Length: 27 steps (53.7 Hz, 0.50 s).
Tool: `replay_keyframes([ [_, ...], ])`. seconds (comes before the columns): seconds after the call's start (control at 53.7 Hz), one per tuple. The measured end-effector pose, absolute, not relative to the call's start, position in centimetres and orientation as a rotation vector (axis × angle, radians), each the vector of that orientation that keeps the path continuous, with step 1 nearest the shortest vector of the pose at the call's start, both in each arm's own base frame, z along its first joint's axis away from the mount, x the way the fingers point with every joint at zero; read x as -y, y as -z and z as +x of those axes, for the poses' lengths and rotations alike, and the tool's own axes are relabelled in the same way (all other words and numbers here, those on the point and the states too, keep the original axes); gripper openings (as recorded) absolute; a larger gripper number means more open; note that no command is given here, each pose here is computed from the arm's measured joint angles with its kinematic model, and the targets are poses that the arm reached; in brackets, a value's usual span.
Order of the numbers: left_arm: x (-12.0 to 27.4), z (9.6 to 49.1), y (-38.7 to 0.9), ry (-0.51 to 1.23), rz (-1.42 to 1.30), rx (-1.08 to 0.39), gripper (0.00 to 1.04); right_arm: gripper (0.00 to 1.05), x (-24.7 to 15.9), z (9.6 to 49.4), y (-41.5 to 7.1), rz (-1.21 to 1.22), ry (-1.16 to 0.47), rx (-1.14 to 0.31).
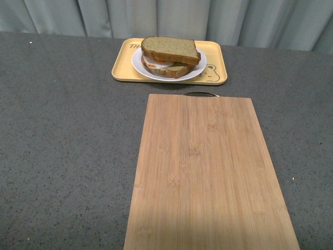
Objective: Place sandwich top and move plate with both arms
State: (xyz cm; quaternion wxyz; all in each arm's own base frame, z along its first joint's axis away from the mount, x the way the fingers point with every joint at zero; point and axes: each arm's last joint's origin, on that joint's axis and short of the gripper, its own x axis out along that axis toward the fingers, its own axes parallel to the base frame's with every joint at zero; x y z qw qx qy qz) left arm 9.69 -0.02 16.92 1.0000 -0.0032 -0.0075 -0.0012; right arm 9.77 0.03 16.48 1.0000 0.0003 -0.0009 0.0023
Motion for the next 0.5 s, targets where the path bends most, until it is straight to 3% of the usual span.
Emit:
replay_keyframes([
  [0.503, 0.02, 9.69, -16.92, 0.002, -0.006, 0.015, 0.98, 0.95, -0.03, 9.77, -16.48, 0.001, -0.005, 0.002],
])
